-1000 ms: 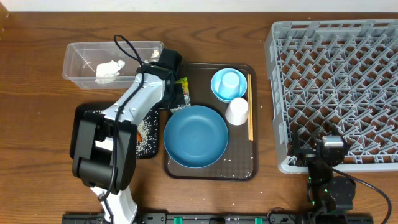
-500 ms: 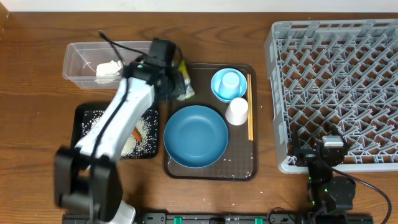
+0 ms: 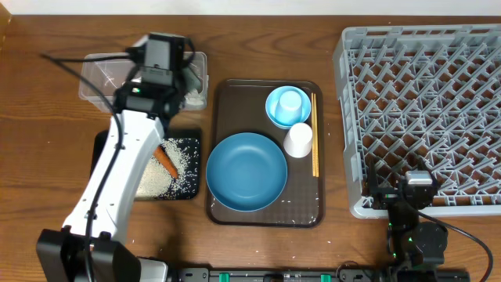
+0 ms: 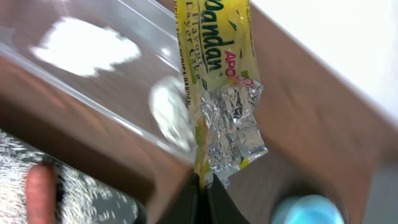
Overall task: Sort waste into correct bins and load items into the dishwasher rack
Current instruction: 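Carry the wrapper to the clear bin and release it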
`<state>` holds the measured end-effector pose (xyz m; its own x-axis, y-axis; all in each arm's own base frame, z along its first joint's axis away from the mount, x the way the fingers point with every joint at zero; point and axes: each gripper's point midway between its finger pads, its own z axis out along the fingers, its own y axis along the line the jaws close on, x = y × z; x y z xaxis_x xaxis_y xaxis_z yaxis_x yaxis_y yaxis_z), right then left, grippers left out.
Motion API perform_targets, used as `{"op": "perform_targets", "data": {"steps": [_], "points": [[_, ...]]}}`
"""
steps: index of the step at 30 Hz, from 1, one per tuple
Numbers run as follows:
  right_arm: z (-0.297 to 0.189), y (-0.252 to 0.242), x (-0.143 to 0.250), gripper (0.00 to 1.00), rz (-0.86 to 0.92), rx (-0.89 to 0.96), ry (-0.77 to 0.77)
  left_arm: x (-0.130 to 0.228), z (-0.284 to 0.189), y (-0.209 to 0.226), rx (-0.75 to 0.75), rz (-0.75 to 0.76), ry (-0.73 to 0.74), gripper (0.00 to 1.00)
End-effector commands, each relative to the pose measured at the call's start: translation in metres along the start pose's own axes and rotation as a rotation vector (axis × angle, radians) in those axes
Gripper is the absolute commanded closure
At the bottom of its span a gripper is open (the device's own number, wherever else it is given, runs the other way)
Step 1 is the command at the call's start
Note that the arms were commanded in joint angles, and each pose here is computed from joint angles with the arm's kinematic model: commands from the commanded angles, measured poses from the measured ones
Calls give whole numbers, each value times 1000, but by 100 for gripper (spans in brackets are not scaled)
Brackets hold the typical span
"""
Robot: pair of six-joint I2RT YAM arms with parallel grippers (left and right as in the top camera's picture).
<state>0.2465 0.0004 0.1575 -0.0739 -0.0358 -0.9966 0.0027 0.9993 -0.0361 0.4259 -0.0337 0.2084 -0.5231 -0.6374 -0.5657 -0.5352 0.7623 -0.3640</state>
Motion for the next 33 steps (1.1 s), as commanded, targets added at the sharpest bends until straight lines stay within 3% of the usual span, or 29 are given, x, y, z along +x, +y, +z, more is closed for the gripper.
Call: {"op": "perform_targets", "data": {"steps": [1, 6, 11, 17, 18, 20, 21, 23, 27, 33], "points": [[0, -4, 2, 1, -7, 17, 4, -30, 13, 19, -78, -222, -117, 94], [0, -4, 2, 1, -7, 17, 4, -46, 39, 19, -50, -334, -156, 94], [0, -4, 2, 1, -7, 17, 4, -33, 62, 24, -83, -436, -125, 91], [0, -4, 2, 1, -7, 17, 4, -26, 70, 24, -86, -457, -98, 91], [0, -4, 2, 1, -7, 17, 4, -26, 70, 24, -86, -457, -98, 85], [0, -4, 2, 1, -7, 17, 4, -26, 70, 24, -87, -456, -97, 57], [0, -4, 2, 1, -7, 17, 4, -25, 70, 25, -92, -454, -94, 48], [0, -4, 2, 1, -7, 17, 4, -22, 70, 27, -101, -451, -87, 38], [0, -4, 2, 1, -7, 17, 4, -18, 67, 24, -85, -447, -56, 35], [0, -4, 2, 1, -7, 17, 4, -31, 34, 5, 22, -318, -53, 29]]}}
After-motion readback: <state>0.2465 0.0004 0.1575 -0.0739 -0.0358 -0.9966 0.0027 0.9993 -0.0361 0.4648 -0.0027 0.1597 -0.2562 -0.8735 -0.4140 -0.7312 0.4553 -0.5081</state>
